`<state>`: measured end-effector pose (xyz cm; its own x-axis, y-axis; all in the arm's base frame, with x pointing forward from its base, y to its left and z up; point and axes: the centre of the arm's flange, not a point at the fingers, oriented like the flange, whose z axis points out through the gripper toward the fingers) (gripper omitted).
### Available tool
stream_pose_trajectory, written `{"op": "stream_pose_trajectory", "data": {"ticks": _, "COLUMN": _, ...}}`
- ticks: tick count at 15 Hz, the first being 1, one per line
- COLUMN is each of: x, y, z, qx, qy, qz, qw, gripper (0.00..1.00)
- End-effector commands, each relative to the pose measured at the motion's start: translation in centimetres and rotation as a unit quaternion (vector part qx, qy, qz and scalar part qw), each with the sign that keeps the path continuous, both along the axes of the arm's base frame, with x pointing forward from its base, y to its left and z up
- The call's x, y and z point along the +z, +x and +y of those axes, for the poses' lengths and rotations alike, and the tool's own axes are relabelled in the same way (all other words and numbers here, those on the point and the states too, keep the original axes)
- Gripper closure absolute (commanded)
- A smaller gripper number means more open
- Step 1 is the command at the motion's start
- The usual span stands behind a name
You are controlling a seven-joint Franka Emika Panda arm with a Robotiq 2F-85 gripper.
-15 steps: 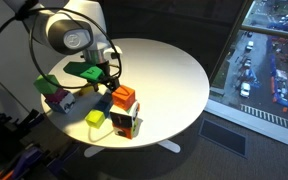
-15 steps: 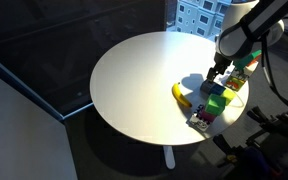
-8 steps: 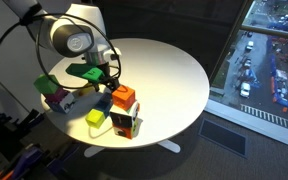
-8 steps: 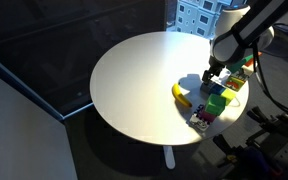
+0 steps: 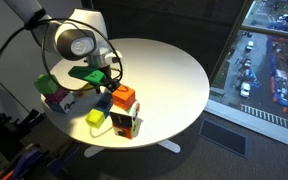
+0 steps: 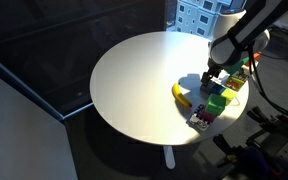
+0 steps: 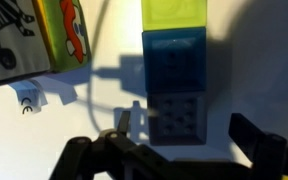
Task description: Pick up the gray block and place on top of the blue and the yellow block
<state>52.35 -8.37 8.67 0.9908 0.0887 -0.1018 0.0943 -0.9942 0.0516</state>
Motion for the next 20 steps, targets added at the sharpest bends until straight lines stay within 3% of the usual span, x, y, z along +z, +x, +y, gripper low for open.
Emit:
{"op": "stream_pose_trajectory", "data": {"ticks": 1, "x": -0.7, "y": 0.6, "z": -0.5, "qx": -0.002, "qy": -0.011, "qz": -0.003, "qw": 0.9999, "gripper": 0.00}}
{"op": "stream_pose_trajectory", "data": {"ticks": 6, "x": -1.4, "y": 0.7, "z": -0.8, "qx": -0.005, "qy": -0.010, "qz": 0.002, "qw": 0.9999, "gripper": 0.00}}
{"op": "stream_pose_trajectory", "data": {"ticks": 7, "x": -1.5, "y": 0.7, "z": -0.9, "qx": -0.005, "qy": -0.011, "qz": 0.003, "qw": 0.9999, "gripper": 0.19}}
{"op": "stream_pose_trajectory", "data": {"ticks": 13, "x": -1.5, "y": 0.9, "z": -0.9, "qx": -0.009, "qy": -0.014, "qz": 0.009, "qw": 0.9998, "gripper": 0.66}}
{"op": "stream_pose_trajectory", "data": {"ticks": 20, "x": 1.2, "y": 0.4, "z": -0.8, "qx": -0.015, "qy": -0.015, "qz": 0.005, "qw": 0.9998, "gripper": 0.69}}
